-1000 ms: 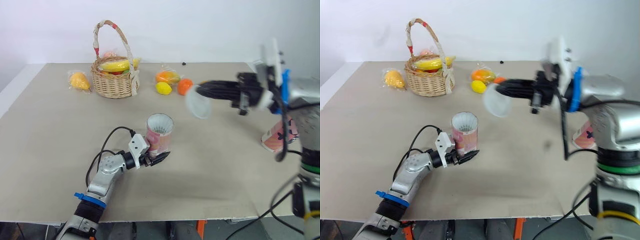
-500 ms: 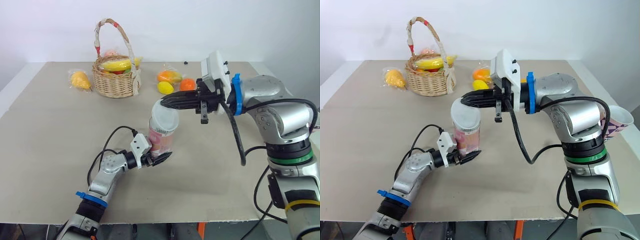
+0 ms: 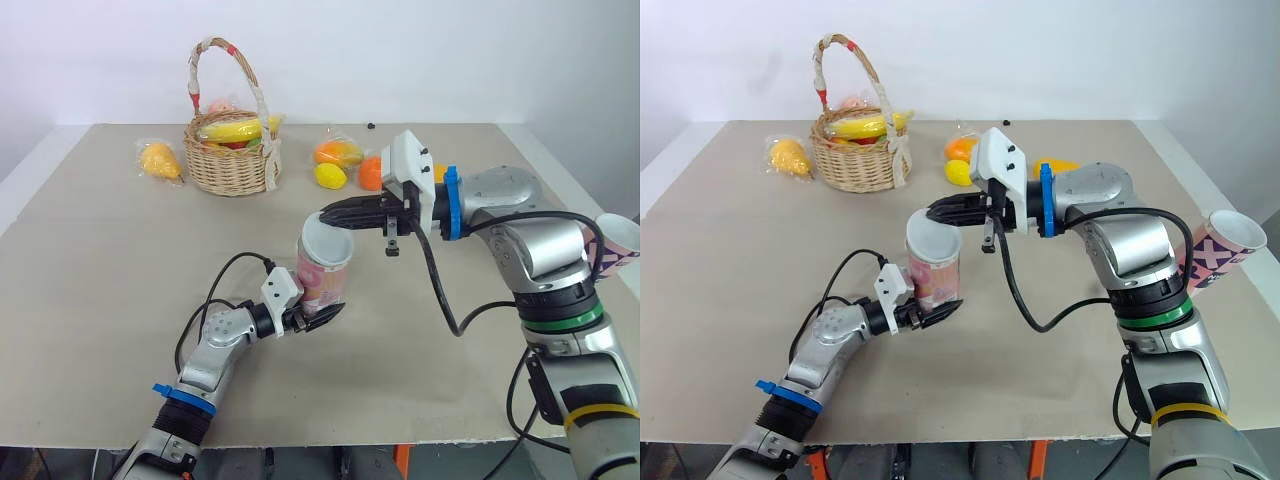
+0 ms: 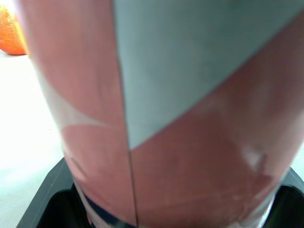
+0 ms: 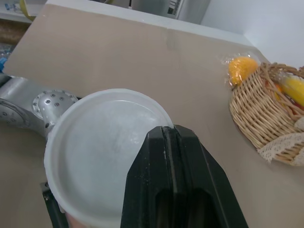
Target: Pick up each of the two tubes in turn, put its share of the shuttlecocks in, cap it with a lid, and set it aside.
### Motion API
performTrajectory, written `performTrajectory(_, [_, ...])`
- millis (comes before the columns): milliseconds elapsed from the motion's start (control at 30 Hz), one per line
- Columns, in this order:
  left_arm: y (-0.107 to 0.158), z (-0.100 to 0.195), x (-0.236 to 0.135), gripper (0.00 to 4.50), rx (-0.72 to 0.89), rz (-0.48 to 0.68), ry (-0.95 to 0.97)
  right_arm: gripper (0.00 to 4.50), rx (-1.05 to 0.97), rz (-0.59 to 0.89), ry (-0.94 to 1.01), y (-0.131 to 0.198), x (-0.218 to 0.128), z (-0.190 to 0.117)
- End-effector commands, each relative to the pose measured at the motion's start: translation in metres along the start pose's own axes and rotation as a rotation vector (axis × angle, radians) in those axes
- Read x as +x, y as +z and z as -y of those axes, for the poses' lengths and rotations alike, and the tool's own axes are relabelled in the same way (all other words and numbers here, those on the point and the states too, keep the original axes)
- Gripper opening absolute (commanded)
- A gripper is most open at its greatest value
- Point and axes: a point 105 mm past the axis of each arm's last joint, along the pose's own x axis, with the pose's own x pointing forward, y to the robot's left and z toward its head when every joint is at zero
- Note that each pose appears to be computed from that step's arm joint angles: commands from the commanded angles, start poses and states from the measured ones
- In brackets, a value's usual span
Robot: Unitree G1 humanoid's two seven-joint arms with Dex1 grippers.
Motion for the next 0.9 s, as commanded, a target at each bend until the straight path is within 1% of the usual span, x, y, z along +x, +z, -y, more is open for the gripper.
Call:
performTrajectory(33, [-0.0116, 0.002, -0.0014, 3.28, -0.026, -0.042, -0.001, 0.08, -0.047, -0.023, 0.003, -0.0004, -0.0019, -0.0007])
performTrajectory(433, [-0.0121, 0.0025, -0.0018, 3.28, -0.027, -0.047, -0.008, 0.08, -0.125, -0.086, 0.001, -0.0093, -0.0012, -0.0021])
performTrajectory(900, [-0.0121, 0.0043, -0.0019, 3.28, -0.03, -0.048, -0.017, 0.08, -0.277, -0.16, 0.006, -0.0051, -0.0015, -0.0033])
